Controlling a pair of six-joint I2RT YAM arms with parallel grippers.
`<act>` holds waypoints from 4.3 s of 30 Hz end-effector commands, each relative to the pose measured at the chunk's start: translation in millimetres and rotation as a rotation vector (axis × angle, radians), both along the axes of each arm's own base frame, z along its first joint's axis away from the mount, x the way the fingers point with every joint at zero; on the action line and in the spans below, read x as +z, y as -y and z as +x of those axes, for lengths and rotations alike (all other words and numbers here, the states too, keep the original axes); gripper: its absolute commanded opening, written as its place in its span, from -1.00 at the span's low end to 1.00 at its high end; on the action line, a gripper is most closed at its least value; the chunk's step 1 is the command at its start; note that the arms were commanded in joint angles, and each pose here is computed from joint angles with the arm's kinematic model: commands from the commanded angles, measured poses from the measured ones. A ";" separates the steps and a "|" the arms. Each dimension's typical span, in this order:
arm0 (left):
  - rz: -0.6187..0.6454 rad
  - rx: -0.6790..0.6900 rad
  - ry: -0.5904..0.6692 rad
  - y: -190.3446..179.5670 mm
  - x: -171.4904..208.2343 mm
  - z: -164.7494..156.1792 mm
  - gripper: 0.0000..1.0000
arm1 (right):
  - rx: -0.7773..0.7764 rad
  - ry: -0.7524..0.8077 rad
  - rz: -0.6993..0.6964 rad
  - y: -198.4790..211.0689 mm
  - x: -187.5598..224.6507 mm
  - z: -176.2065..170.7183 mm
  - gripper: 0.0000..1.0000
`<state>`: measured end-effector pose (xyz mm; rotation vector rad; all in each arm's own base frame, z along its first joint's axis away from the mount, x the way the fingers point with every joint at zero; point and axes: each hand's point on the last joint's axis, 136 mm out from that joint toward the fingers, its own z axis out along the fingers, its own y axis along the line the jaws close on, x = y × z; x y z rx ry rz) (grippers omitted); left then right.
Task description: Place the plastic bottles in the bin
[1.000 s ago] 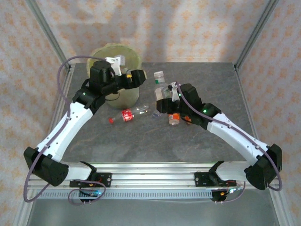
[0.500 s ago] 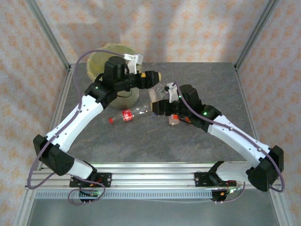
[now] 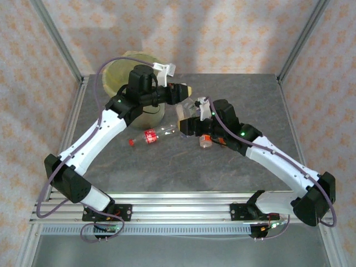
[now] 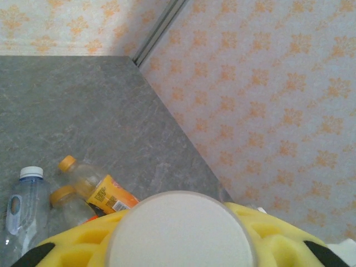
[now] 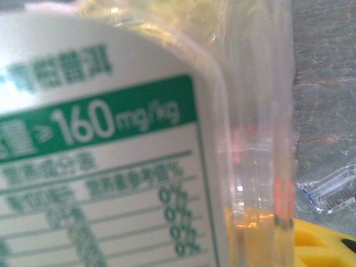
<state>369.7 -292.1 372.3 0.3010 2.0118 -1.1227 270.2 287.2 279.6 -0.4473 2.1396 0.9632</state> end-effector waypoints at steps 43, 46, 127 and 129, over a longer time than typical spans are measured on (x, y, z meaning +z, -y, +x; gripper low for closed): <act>0.275 0.388 0.185 -103.9 52.5 1.3 -1.00 | -0.517 0.220 -0.024 112.0 17.4 6.6 0.98; 0.287 0.457 0.205 -124.7 65.0 10.7 -1.00 | -0.577 0.234 -0.013 125.3 16.1 5.6 0.98; 1.006 0.602 0.285 -204.7 15.7 168.4 1.00 | -0.933 0.136 -0.221 190.5 -26.5 13.6 0.98; 0.946 0.628 0.296 -205.0 29.7 156.5 1.00 | -0.952 0.131 -0.225 193.2 -28.7 14.1 0.98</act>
